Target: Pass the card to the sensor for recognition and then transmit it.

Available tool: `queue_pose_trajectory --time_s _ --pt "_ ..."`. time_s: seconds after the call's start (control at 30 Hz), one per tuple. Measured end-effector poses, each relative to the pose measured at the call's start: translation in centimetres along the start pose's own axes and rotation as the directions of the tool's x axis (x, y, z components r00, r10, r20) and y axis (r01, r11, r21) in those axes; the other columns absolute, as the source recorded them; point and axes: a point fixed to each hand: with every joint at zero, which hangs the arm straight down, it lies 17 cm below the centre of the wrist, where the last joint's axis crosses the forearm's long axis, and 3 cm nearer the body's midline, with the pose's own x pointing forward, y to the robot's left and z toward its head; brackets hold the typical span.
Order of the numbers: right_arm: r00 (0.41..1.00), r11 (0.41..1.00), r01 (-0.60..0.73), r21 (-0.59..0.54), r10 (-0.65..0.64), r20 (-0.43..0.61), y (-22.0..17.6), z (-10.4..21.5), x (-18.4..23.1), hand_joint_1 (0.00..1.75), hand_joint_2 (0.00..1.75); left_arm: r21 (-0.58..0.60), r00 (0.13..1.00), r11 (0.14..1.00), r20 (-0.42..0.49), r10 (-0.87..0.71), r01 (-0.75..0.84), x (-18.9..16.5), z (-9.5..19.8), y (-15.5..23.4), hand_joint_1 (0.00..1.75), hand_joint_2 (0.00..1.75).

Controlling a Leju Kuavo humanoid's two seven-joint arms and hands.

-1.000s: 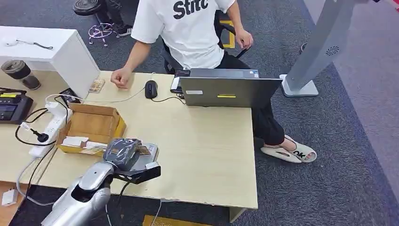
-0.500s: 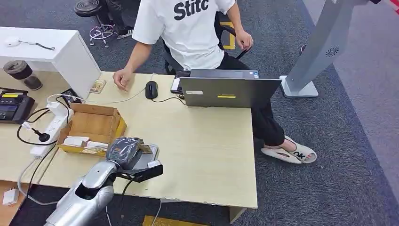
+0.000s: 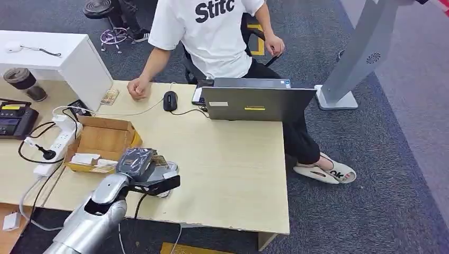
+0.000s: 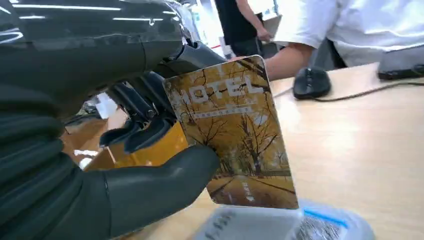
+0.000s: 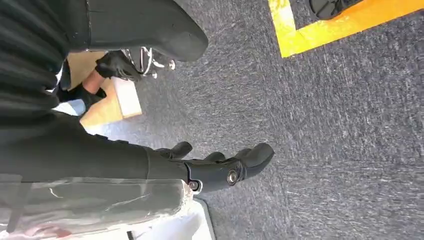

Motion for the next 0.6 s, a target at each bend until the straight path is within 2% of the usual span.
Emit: queue_pose_trajectory --time_s 0.2,0.43,0.6 --pt "1.000 1.000 -0.024 -0.002 0.024 0.004 0.0 0.0 -0.1 0.00 1.75 0.104 0.999 0.995 -0.053 0.011 -0.006 -3.9 -2.5 5.3 1.75 1.75" --pt "0.999 0.999 -0.055 -0.002 0.055 0.003 0.0 0.0 -0.2 0.00 1.75 0.240 0.993 0.969 -0.117 -0.025 0.053 -7.6 -5.5 13.8 1.75 1.75" --pt "0.997 0.997 -0.075 0.000 0.075 0.010 0.1 0.0 -0.2 0.00 1.75 0.292 0.990 0.953 -0.136 -0.036 0.074 -8.8 -6.2 16.7 1.75 1.75"
